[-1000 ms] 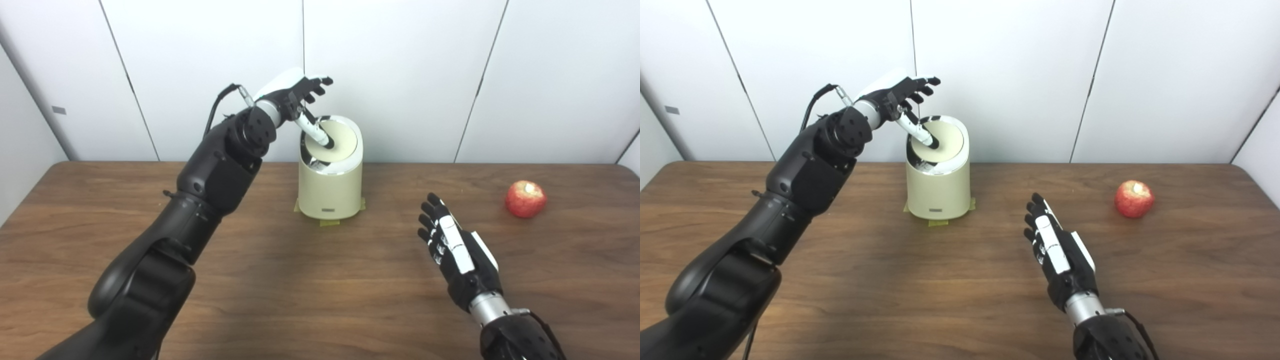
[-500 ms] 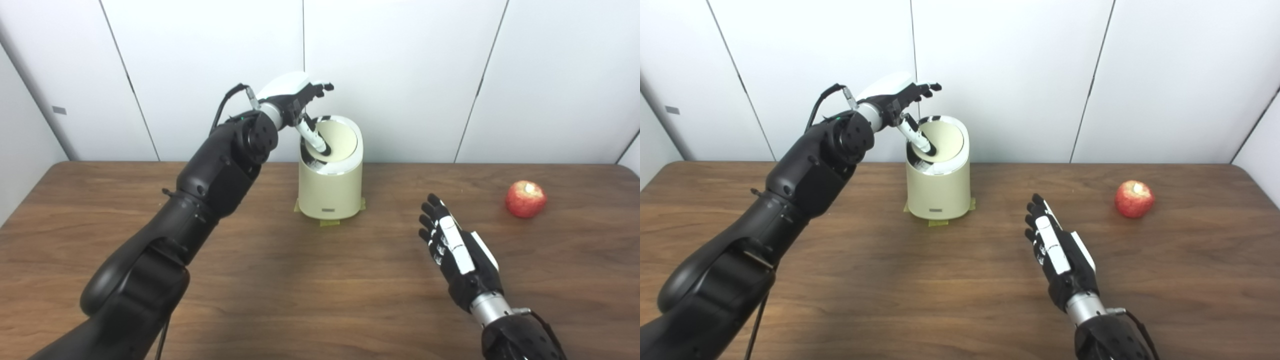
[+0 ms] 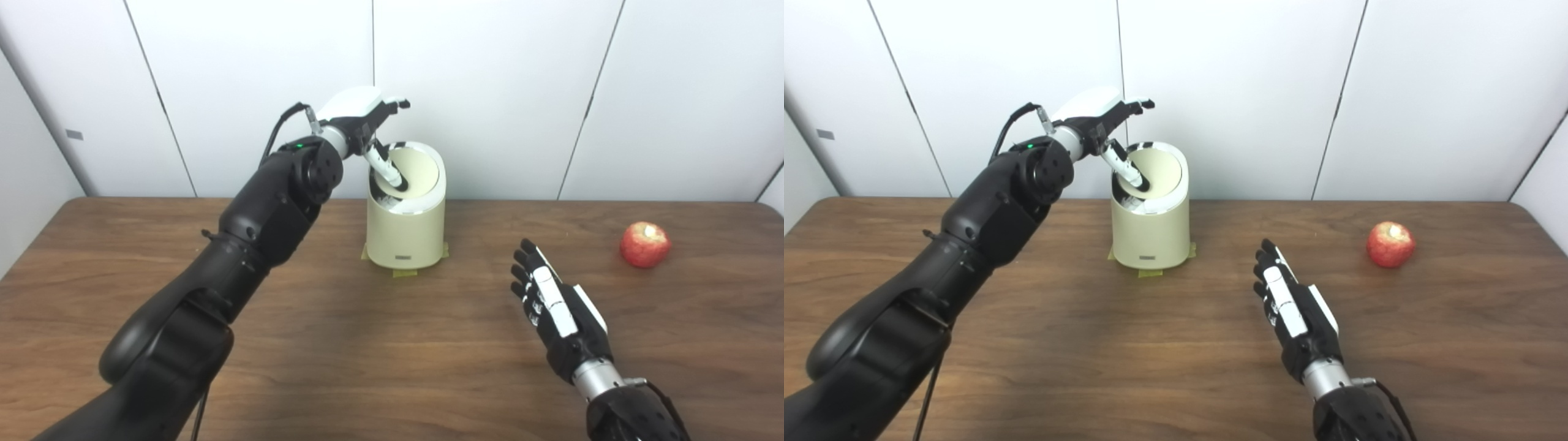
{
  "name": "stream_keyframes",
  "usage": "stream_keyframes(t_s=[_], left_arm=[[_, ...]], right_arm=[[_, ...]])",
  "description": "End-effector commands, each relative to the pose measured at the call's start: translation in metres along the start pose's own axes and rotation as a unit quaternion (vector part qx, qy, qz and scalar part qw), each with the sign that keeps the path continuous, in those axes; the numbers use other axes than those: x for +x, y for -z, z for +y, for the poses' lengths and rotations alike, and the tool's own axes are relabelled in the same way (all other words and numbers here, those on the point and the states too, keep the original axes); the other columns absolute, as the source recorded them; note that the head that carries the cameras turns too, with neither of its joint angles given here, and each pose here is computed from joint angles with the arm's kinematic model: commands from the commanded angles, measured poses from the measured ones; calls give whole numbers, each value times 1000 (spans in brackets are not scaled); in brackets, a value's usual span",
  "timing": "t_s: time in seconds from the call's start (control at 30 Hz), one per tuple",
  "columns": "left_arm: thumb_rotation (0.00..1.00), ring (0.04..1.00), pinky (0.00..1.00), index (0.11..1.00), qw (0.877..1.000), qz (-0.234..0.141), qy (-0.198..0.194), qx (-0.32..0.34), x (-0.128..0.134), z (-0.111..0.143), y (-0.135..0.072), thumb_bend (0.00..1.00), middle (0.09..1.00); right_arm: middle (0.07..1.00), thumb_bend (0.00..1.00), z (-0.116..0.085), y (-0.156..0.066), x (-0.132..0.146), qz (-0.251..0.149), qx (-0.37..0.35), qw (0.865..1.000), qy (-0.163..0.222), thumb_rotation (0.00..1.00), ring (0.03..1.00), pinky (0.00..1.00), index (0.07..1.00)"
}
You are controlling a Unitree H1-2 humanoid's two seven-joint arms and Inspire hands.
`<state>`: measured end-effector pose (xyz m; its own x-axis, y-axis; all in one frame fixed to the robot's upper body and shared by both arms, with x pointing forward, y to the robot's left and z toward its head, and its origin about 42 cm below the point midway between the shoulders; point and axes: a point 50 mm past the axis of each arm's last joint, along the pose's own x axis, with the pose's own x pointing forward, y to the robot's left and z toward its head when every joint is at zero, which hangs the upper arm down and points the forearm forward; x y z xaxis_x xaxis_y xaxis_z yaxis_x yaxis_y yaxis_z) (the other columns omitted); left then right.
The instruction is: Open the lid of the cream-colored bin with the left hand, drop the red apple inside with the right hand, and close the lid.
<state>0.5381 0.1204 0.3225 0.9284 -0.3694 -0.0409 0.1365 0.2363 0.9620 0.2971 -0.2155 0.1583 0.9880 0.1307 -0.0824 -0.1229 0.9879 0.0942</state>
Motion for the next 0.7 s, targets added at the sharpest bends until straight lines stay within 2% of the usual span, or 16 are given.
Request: stream_keyframes(t_s=[0.0,0.17,0.3,0.5,0.67], left_arm=[[71,938,924,947,998,-30,-30,41,5,24,-16,925,936],[74,922,929,931,993,-44,-16,110,5,10,-21,964,912],[61,919,933,927,989,-52,-10,136,3,1,-26,971,908],[58,937,948,923,991,-52,-3,126,-1,-1,-28,956,925],[63,935,911,924,997,-37,-11,60,-4,18,-24,931,926]], right_arm=[[988,563,2,-19,7,-51,-11,999,-5,866,987,983,984],[989,551,-3,-18,6,-57,-10,998,2,904,988,989,987],[989,546,-5,-17,5,-56,-10,998,3,947,987,994,993],[987,550,-8,-15,4,-55,-7,998,3,938,986,992,992],[989,557,-10,-13,4,-50,-18,999,2,944,985,994,989]])
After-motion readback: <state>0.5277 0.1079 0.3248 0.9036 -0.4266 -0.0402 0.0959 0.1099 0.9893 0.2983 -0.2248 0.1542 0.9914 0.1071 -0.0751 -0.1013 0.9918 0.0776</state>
